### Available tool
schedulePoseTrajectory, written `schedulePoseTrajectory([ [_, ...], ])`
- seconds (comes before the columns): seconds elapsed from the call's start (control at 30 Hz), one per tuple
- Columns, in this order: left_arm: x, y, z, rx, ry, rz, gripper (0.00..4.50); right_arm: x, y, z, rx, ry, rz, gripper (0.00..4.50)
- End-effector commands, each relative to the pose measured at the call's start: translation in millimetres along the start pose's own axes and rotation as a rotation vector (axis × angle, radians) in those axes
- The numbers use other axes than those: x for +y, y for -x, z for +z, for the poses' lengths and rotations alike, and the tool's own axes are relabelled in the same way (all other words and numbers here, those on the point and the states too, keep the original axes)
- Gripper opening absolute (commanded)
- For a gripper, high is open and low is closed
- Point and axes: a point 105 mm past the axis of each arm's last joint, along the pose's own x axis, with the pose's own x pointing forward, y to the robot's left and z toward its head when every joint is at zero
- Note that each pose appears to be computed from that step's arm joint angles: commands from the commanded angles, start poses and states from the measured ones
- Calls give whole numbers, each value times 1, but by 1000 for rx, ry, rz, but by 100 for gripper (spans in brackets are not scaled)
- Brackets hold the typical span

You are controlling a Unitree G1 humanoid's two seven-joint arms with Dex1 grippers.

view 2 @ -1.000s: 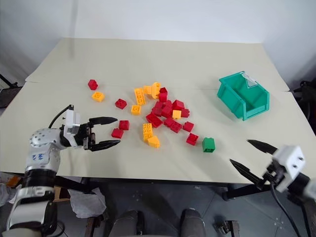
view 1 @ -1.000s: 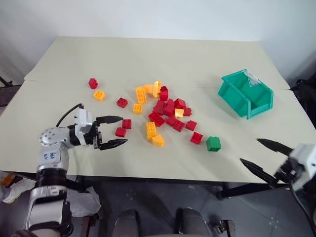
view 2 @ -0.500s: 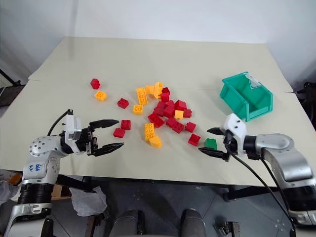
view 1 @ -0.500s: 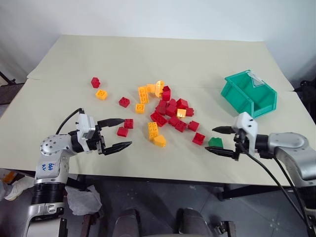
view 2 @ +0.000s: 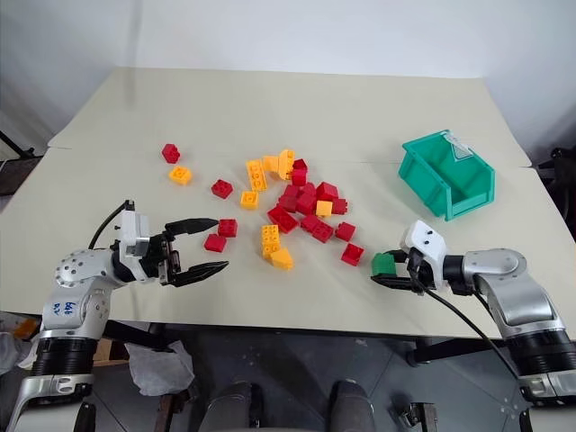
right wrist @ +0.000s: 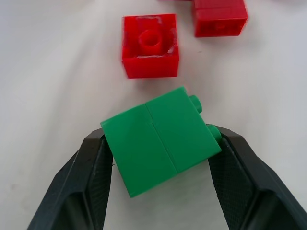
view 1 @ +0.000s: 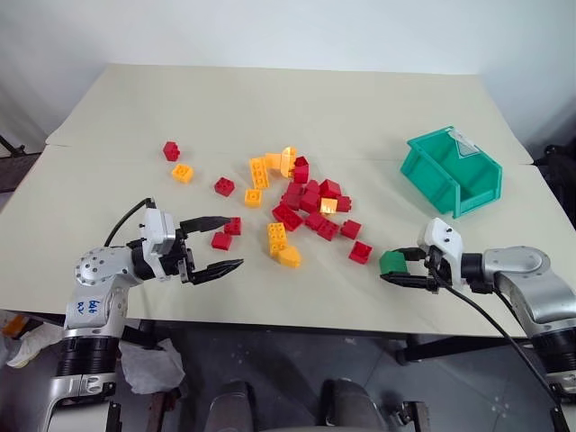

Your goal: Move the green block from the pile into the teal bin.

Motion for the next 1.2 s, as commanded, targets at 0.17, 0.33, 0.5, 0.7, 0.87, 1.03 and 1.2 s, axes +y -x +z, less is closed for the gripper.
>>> schedulePoseTrajectory([
  [0.17, 5, -21, 27, -144, -2, 33, 450, -40, 58, 64, -341, 29, -312, 248],
  [0.33, 11, -35, 27, -169, 35, 98, 450, -95, 74, 77, -336, -35, -576, 248],
  [0.5, 15, -45, 26, -171, 53, 137, 450, -146, 73, 75, -256, -68, -789, 248],
  [0.7, 8, -42, 21, -154, 60, 139, 450, -169, 58, 74, -257, -163, -828, 248],
  [0.87, 8, -35, 20, -137, 57, 168, 450, -176, 63, 80, -272, -146, -866, 414],
  [1.03, 12, -28, 17, -121, 56, 192, 450, -172, 67, 96, -344, -67, -811, 447],
  [1.2, 17, -9, 15, -72, -9, 191, 450, -120, 58, 129, -549, 154, -426, 447],
])
